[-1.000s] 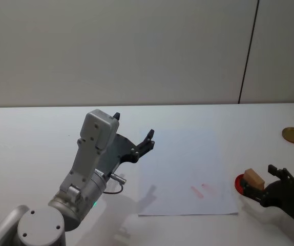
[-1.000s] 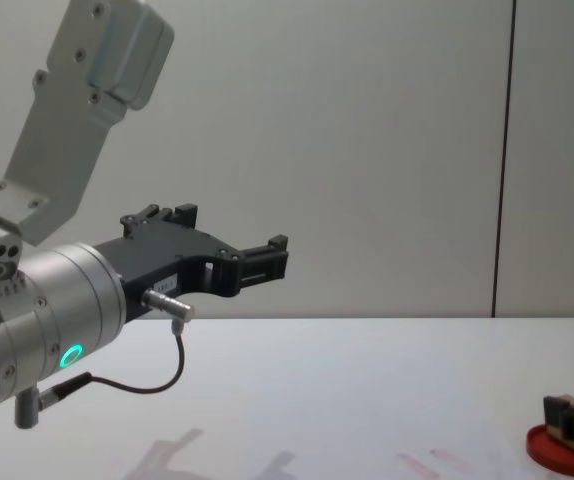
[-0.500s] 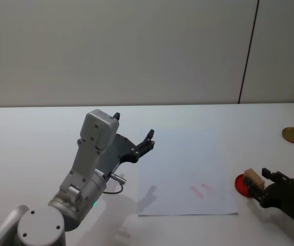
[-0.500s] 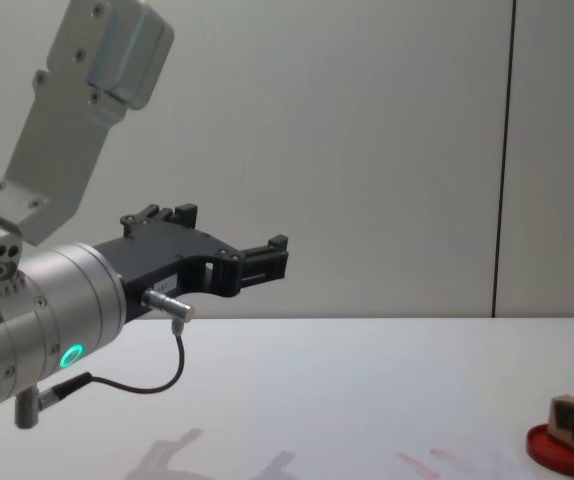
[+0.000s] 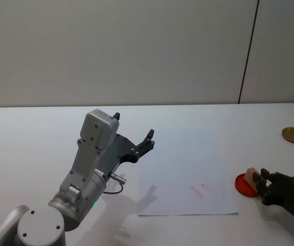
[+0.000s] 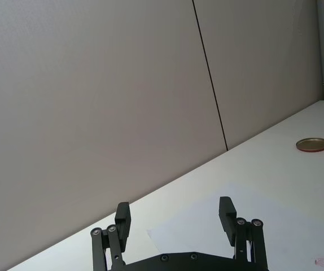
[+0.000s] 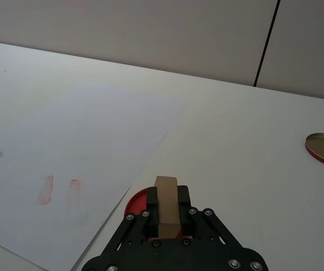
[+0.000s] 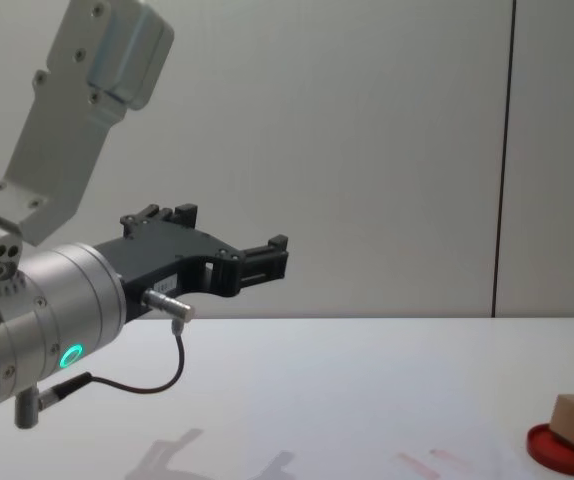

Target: Use the one hand to pick up the stamp and affix it onto the A4 paper.

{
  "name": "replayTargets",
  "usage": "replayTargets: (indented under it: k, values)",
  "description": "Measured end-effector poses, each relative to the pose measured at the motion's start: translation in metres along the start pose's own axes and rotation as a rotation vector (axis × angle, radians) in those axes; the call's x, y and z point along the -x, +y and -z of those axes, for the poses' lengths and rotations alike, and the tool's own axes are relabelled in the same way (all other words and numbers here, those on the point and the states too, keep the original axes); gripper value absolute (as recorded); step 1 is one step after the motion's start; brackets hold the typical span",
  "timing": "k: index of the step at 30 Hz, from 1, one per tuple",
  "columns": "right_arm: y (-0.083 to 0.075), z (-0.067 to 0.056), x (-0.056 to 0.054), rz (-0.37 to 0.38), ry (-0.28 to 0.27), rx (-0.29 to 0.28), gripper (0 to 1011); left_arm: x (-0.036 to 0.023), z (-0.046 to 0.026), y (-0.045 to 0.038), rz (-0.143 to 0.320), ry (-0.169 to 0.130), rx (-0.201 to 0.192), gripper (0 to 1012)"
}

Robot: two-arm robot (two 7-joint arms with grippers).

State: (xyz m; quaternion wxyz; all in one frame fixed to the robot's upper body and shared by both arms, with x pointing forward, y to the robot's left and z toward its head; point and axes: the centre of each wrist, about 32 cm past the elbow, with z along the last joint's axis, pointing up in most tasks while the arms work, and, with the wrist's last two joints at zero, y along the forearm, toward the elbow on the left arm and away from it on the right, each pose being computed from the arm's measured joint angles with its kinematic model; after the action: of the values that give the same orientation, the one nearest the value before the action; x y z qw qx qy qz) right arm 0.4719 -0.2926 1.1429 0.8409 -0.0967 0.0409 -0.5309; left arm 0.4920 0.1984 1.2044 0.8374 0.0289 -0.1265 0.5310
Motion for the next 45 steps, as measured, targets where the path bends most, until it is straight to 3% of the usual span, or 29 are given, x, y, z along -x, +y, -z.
replayTargets:
  k: [11, 25, 33, 45]
  values:
    - [0.002, -0.004, 0.001, -0.009, -0.001, -0.043, 194, 0.0, 0.0, 0.0, 0.0, 0.0, 0.0, 993]
    - [0.018, -0.025, 0.015, -0.097, -0.02, -0.137, 194, 0.0, 0.0, 0.0, 0.0, 0.0, 0.0, 993]
    - [0.032, -0.03, 0.024, -0.133, -0.017, -0.139, 194, 0.0, 0.0, 0.0, 0.0, 0.0, 0.0, 993]
    - [0.055, -0.026, 0.033, -0.158, -0.012, -0.106, 194, 0.0, 0.0, 0.0, 0.0, 0.0, 0.0, 993]
